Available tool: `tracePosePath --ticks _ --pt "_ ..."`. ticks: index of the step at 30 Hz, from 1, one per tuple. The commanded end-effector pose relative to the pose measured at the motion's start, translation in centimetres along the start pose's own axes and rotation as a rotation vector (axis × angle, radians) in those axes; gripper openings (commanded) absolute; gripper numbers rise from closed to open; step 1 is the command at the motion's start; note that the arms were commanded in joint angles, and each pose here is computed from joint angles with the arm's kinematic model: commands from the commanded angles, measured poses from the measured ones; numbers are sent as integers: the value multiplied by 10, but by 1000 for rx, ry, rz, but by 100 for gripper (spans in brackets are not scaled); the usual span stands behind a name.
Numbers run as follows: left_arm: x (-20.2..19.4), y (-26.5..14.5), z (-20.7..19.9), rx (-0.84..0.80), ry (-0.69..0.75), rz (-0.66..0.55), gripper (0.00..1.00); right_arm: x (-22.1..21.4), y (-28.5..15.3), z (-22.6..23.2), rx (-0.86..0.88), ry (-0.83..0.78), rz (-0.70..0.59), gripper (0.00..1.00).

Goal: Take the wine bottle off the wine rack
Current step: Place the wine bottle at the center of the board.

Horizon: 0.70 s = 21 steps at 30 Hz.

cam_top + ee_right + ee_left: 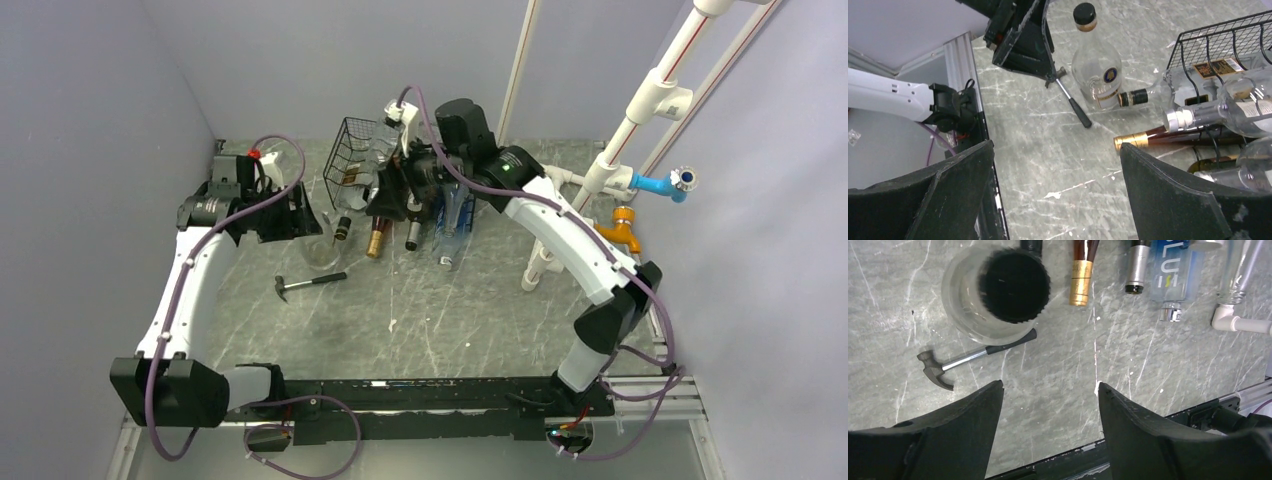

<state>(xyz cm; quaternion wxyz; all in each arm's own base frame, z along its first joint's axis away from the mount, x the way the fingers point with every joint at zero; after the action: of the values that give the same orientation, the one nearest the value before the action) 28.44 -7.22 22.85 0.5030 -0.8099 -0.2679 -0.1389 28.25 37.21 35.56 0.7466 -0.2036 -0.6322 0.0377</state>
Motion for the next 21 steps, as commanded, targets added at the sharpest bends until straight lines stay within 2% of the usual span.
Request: tracePosePath --ticks 1,6,11,14,17,21 --pt "5 -18 -16 -70 39 -78 76 13 -30 15 -8 -96 -42 100" --pt "5 -32 -21 -107 96 -174 85 1 -57 36 60 -196 -42 100" --pt "11 -44 -22 -142 161 -366 90 -24 -90 40 132 -234 -60 100" --pt "15 -48 -22 -166 208 -485 99 -35 -111 39 160 -239 -94 100" --pt "17 -50 -23 -197 230 -581 99 -48 -128 44 203 -252 -131 100" --pt "21 -49 -22 -207 239 -637 99 -62 -141 50 243 -254 -172 100"
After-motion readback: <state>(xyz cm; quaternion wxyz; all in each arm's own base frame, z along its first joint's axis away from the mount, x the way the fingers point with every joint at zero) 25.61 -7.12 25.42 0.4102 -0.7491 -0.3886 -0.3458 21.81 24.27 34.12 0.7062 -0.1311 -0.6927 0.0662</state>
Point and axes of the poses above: each gripper's point midway between its finger pads, its own y axis out along the fingers, its own z axis along the line the jaws close on, x = y × z, the point moved 1 cm from there along -y, back along the fingers, and after that the axes turned 8 degrees about -y, right-handed, at the moved point
